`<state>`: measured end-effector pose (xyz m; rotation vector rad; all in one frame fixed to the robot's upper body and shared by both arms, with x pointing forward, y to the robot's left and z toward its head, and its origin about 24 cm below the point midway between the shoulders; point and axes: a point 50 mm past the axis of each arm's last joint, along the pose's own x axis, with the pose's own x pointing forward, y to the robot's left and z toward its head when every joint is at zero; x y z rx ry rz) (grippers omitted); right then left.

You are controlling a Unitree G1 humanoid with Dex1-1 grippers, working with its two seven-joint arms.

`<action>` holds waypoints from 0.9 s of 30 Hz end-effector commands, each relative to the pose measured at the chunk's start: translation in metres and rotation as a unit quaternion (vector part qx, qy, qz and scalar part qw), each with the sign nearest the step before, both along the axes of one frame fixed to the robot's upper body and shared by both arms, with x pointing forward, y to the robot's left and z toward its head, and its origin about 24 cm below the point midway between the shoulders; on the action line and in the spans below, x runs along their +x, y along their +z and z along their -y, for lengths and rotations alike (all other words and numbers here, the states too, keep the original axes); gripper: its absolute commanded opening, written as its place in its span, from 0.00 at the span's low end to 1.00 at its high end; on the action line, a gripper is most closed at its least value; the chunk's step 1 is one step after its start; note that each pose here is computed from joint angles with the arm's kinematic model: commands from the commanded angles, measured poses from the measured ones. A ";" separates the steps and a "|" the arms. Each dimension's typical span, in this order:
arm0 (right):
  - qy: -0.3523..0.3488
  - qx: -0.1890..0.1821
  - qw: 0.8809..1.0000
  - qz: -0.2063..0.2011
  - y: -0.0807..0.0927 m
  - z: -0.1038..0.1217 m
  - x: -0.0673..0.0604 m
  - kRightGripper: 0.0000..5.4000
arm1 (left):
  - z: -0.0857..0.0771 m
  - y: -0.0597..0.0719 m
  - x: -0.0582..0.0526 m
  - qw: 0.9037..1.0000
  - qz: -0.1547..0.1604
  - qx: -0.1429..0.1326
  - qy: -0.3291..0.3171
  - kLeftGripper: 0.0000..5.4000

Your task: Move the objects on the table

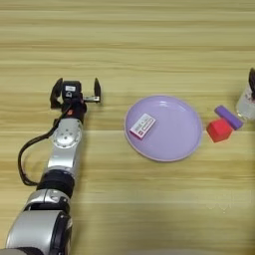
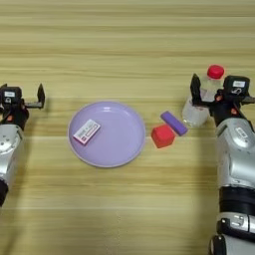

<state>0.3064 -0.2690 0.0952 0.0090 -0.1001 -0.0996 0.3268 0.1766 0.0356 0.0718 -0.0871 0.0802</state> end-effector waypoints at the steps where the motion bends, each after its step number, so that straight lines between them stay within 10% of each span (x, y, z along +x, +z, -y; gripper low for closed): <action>1: -0.010 0.006 1.000 0.000 0.003 0.010 0.009 0.99 | -0.002 -0.001 -0.001 1.000 -0.007 0.000 -0.001 1.00; 15: 0.005 0.011 1.000 -0.011 -0.007 0.004 0.013 0.99 | -0.003 -0.001 -0.001 1.000 -0.008 0.000 0.000 1.00; 27: 0.028 0.009 0.999 -0.013 -0.008 -0.006 0.011 0.77 | -0.004 -0.001 -0.001 1.000 -0.008 0.000 0.001 1.00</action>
